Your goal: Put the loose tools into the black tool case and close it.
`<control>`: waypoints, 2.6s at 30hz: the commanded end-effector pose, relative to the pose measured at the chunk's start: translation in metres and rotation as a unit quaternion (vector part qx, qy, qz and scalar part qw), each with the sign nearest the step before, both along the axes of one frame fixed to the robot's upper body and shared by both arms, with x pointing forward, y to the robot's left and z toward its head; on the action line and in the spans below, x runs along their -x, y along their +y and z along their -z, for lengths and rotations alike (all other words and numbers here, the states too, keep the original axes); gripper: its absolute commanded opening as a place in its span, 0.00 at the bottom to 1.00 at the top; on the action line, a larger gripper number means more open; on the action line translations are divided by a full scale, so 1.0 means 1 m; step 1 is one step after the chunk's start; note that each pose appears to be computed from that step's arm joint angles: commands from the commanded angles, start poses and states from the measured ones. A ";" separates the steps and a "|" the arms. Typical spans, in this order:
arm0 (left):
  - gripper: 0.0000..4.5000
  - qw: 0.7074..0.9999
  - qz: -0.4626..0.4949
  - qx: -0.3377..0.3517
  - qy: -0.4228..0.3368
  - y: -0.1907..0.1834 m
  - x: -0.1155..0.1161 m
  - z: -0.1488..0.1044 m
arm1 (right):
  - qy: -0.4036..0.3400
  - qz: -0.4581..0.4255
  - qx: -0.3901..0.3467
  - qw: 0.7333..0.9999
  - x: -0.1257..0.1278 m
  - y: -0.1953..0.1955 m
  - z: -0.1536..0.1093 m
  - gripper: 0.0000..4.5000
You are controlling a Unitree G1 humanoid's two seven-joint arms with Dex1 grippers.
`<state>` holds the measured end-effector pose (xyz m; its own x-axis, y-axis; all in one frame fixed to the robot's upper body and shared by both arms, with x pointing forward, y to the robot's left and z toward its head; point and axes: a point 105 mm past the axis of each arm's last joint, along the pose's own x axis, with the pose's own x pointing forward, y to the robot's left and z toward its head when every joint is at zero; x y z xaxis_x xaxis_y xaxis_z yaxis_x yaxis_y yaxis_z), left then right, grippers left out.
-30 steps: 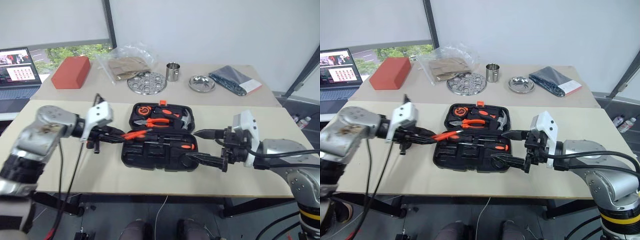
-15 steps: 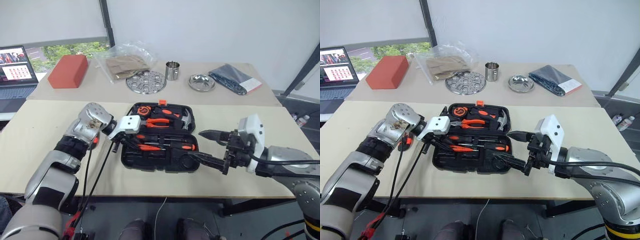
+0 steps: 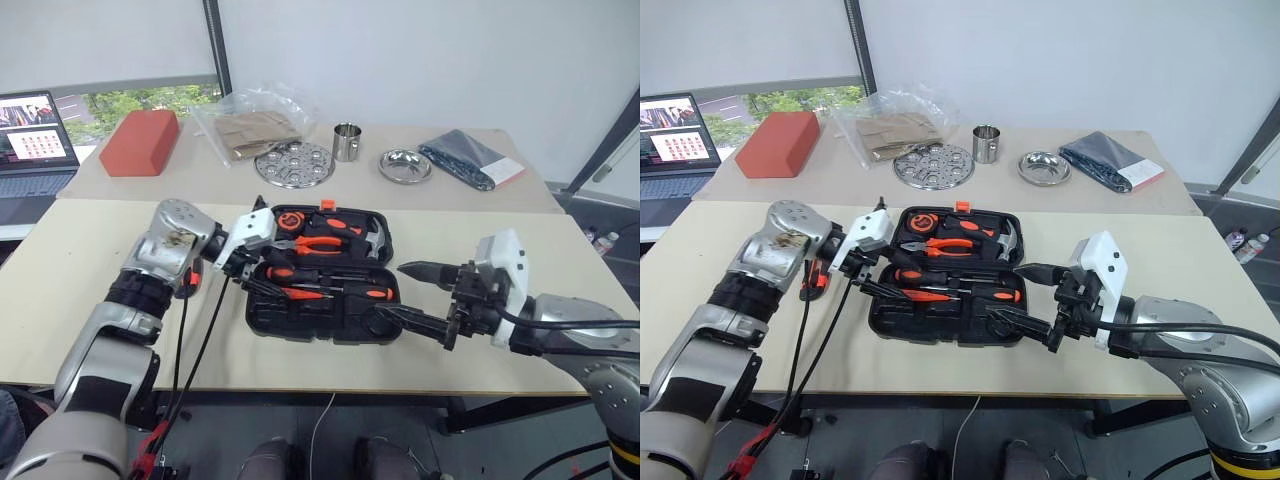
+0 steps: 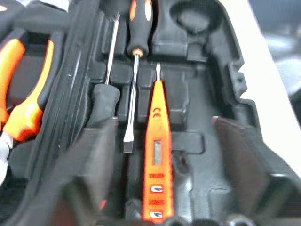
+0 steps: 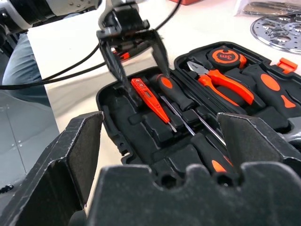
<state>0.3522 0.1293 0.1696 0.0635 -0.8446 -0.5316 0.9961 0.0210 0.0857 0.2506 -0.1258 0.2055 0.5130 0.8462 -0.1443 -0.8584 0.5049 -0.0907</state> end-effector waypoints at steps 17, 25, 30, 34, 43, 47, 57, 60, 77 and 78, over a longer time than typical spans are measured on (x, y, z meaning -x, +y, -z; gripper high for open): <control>0.00 0.998 -0.047 -0.036 -0.021 -0.007 -0.002 0.073 | -0.016 -0.003 -0.003 1.000 -0.002 0.001 -0.009 1.00; 0.00 0.995 -0.086 0.048 -0.025 0.008 0.007 0.034 | -0.015 0.008 0.007 1.000 -0.006 -0.008 -0.006 1.00; 0.12 0.976 -0.189 0.098 -0.042 0.051 0.014 -0.006 | -0.011 0.029 0.019 0.999 -0.013 -0.024 -0.004 1.00; 0.40 0.935 -0.332 0.115 -0.050 0.110 0.035 -0.020 | -0.011 -0.018 0.012 1.000 -0.007 -0.012 -0.010 1.00; 0.99 0.816 -0.570 0.088 -0.039 0.190 0.105 0.019 | -0.026 -0.128 0.006 0.991 -0.006 0.022 -0.027 1.00; 0.99 0.774 -0.623 0.115 -0.026 0.192 0.099 0.015 | -0.025 -0.146 0.007 0.989 -0.008 0.027 -0.028 1.00; 0.99 0.751 -0.656 0.073 0.031 0.157 0.024 0.015 | -0.039 -0.142 0.005 0.989 -0.009 0.038 -0.022 1.00; 0.99 0.751 -0.658 0.041 0.036 0.157 0.010 0.025 | -0.038 -0.138 0.000 0.990 -0.007 0.039 -0.020 1.00; 0.40 0.853 -0.507 0.121 -0.033 0.135 -0.027 -0.019 | 0.005 -0.134 0.007 0.991 0.007 0.027 -0.011 1.00; 0.40 0.892 -0.432 0.125 -0.040 0.119 -0.016 -0.032 | 0.008 -0.134 0.012 0.991 0.008 0.025 -0.010 1.00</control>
<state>0.3746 0.2804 0.1459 0.8417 -0.3130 -0.4400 0.3279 0.9437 -0.0442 0.2510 -0.0990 0.2052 0.2859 0.9411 -0.1807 -0.9582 0.2816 -0.0499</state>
